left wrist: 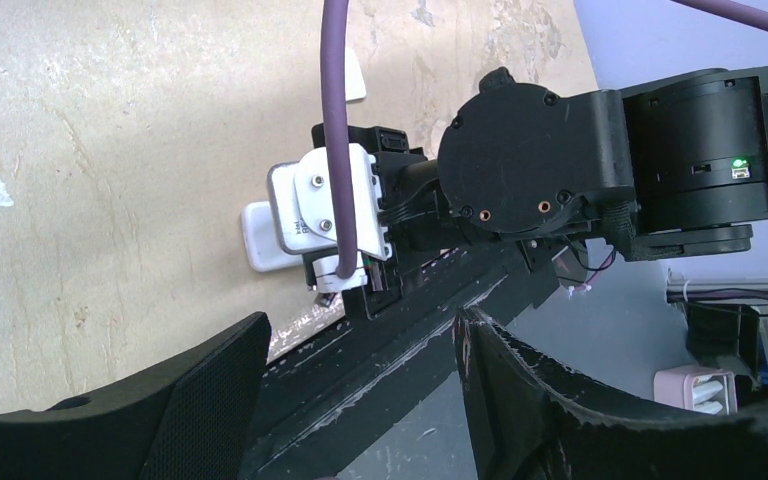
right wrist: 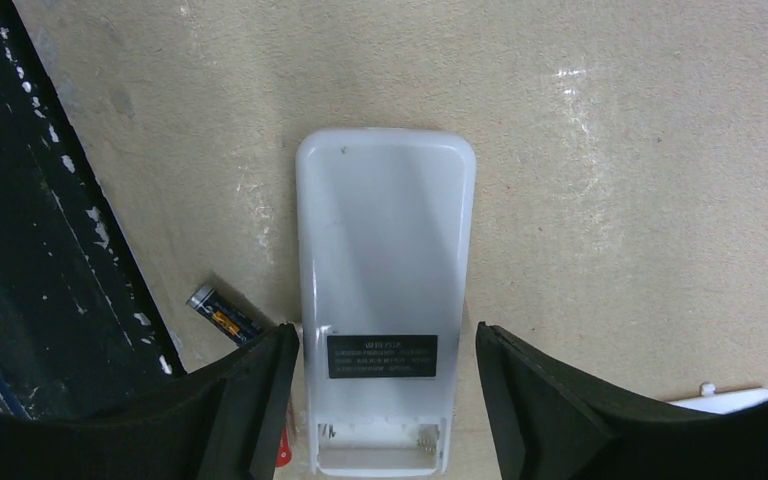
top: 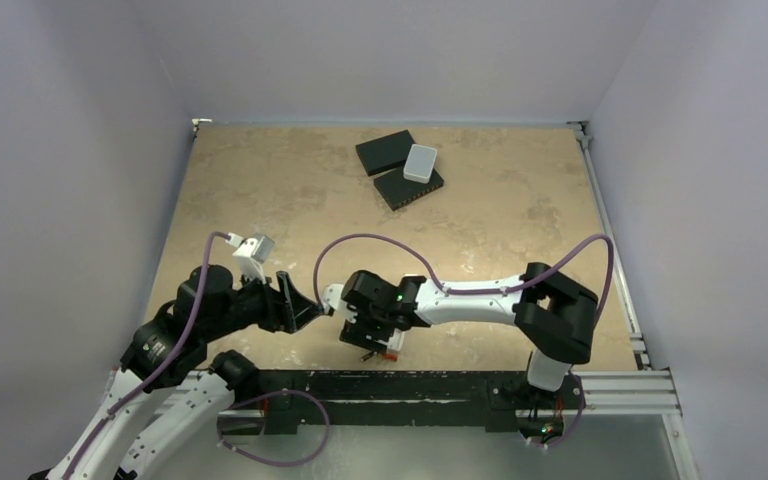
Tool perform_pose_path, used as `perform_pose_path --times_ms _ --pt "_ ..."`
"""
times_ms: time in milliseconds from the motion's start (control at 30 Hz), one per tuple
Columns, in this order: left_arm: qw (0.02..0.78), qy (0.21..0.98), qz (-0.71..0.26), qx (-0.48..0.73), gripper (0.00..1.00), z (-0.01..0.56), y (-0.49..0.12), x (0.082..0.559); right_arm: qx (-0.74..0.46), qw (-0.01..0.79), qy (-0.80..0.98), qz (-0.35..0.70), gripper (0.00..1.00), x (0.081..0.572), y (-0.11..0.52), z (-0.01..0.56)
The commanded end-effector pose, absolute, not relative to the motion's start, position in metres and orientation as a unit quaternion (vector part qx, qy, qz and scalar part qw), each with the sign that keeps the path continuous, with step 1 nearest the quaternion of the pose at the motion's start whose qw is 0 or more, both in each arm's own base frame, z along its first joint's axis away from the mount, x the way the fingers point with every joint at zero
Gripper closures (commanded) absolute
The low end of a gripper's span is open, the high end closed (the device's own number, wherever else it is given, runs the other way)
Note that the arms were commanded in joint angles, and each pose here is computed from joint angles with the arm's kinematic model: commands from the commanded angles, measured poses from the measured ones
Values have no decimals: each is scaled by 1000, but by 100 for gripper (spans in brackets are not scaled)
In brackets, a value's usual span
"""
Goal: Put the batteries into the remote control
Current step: Move the battery to the center of the board, then place the remote control at the center of the board.
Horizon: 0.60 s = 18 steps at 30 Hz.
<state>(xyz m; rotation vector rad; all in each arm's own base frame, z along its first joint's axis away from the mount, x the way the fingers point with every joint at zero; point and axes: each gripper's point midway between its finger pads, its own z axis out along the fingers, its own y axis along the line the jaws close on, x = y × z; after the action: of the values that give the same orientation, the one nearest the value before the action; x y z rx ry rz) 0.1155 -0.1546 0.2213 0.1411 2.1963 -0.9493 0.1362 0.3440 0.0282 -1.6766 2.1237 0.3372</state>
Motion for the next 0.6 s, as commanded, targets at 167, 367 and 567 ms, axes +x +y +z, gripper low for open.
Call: perform_pose_path --times_ms 167,367,567 --pt "377 851 -362 53 33 227 -152 120 -539 259 791 133 23 147 345 60" --pt "378 850 -365 47 33 227 -154 122 -420 279 856 117 24 151 322 75" --pt "368 852 -370 41 33 221 -160 128 -297 297 894 159 30 145 309 93"
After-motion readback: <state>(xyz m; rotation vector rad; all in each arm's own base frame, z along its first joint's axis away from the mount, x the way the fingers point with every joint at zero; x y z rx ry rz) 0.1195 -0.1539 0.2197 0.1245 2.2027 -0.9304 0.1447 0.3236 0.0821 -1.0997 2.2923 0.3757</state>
